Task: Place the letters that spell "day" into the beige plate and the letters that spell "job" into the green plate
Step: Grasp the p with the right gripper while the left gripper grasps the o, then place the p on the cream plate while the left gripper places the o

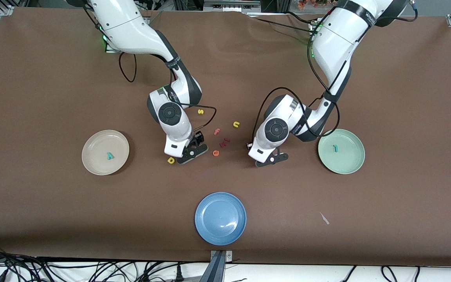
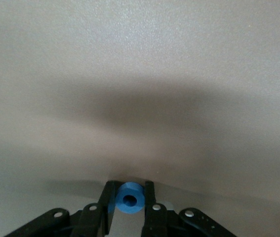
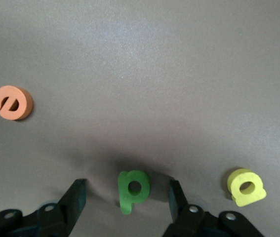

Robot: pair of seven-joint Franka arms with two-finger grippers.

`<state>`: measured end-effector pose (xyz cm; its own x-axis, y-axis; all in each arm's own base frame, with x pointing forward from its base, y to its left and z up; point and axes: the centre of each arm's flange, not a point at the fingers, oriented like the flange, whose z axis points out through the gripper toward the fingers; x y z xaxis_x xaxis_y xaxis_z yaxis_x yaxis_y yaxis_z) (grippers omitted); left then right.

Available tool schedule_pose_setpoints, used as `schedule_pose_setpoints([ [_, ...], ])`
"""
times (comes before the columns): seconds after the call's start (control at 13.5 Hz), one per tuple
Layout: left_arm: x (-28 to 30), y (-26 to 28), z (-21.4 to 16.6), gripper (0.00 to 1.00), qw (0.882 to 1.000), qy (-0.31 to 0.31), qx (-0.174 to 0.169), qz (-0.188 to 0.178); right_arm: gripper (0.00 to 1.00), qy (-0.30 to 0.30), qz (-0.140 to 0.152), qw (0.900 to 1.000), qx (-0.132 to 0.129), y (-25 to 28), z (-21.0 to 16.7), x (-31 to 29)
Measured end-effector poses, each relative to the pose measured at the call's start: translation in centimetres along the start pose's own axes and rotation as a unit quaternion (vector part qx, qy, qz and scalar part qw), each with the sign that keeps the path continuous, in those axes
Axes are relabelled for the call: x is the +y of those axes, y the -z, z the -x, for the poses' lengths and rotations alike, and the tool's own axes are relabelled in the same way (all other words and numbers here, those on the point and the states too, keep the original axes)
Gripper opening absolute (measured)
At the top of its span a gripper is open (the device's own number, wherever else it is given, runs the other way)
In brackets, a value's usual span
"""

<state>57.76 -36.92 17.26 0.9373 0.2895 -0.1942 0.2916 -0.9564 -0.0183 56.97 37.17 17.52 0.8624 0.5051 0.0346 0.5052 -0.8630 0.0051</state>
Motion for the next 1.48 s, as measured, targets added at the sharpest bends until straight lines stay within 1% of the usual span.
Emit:
schedule_pose_setpoints([
  [0.07,0.0,0.0,0.0,0.28,1.000,0.000,0.000,0.000,0.76,0.000,0.000,1.000,-0.003,0.1,0.0,0.0],
  [0.15,0.0,0.0,0.0,0.28,1.000,0.000,0.000,0.000,0.70,0.000,0.000,1.000,-0.005,0.1,0.0,0.0],
  [0.3,-0.2,0.1,-0.2,0.28,1.000,0.003,0.000,-0.001,0.67,-0.001,0.000,1.000,-0.009,0.0,0.0,0.1],
  [0.37,-0.6,0.4,-0.6,0.28,1.000,0.007,-0.002,-0.005,0.67,-0.001,0.000,1.000,-0.009,0.0,0.1,0.1],
  [0.44,-1.3,1.0,-1.0,0.28,1.000,0.009,-0.008,-0.012,0.63,-0.001,0.000,1.000,-0.009,0.0,0.1,0.2],
  [0.52,-2.1,2.1,-1.7,0.28,1.000,0.005,-0.013,-0.019,0.63,-0.001,0.000,1.000,-0.009,0.0,0.0,0.2],
  [0.59,-3.3,3.6,-2.6,0.28,1.000,-0.006,-0.017,-0.023,0.55,-0.002,0.001,1.000,-0.008,0.1,0.0,0.3],
  [0.66,-5.0,5.1,-3.7,0.28,0.999,-0.020,-0.024,-0.028,0.55,-0.002,0.001,1.000,-0.009,0.1,-0.1,0.4],
  [0.74,-7.0,6.6,-4.8,0.28,0.998,-0.032,-0.034,-0.034,0.50,-0.003,0.001,1.000,-0.009,0.2,-0.1,0.4],
  [0.81,-9.2,7.8,-6.0,0.28,0.997,-0.045,-0.044,-0.038,0.50,-0.003,0.001,1.000,-0.009,0.2,-0.1,0.4],
  [0.89,-11.4,8.8,-7.1,0.28,0.996,-0.059,-0.054,-0.039,0.47,-0.003,0.001,1.000,-0.008,0.2,-0.1,0.5],
  [0.96,-13.5,9.4,-8.2,0.28,0.995,-0.071,-0.062,-0.039,0.47,-0.003,0.001,1.000,-0.008,0.2,-0.1,0.5],
  [1.03,-15.6,9.7,-9.4,0.28,0.994,-0.081,-0.070,-0.037,0.43,-0.003,0.001,1.000,-0.008,0.3,-0.1,0.5],
  [1.11,-17.9,9.8,-10.5,0.28,0.992,-0.091,-0.077,-0.033,0.42,-0.003,0.001,1.000,-0.008,0.3,-0.1,0.5],
  [1.18,-20.0,9.8,-11.6,0.28,0.991,-0.102,-0.083,-0.028,0.37,-0.003,0.001,1.000,-0.008,0.3,-0.2,0.5],
  [1.26,-22.2,9.8,-12.6,0.28,0.989,-0.115,-0.087,-0.022,0.37,-0.003,0.001,1.000,-0.008,0.3,-0.2,0.5],
  [1.33,-24.4,9.7,-13.6,0.28,0.987,-0.128,-0.092,-0.015,0.31,-0.003,0.001,1.000,-0.007,0.3,-0.2,0.5],
  [1.4,-26.4,9.6,-14.3,0.28,0.986,-0.137,-0.095,-0.009,0.31,-0.003,0.001,1.000,-0.007,0.3,-0.2,0.5],
  [1.48,-27.7,9.3,-14.8,0.28,0.985,-0.140,-0.099,-0.006,0.27,-0.003,0.001,1.000,-0.007,0.4,-0.2,0.5],
])
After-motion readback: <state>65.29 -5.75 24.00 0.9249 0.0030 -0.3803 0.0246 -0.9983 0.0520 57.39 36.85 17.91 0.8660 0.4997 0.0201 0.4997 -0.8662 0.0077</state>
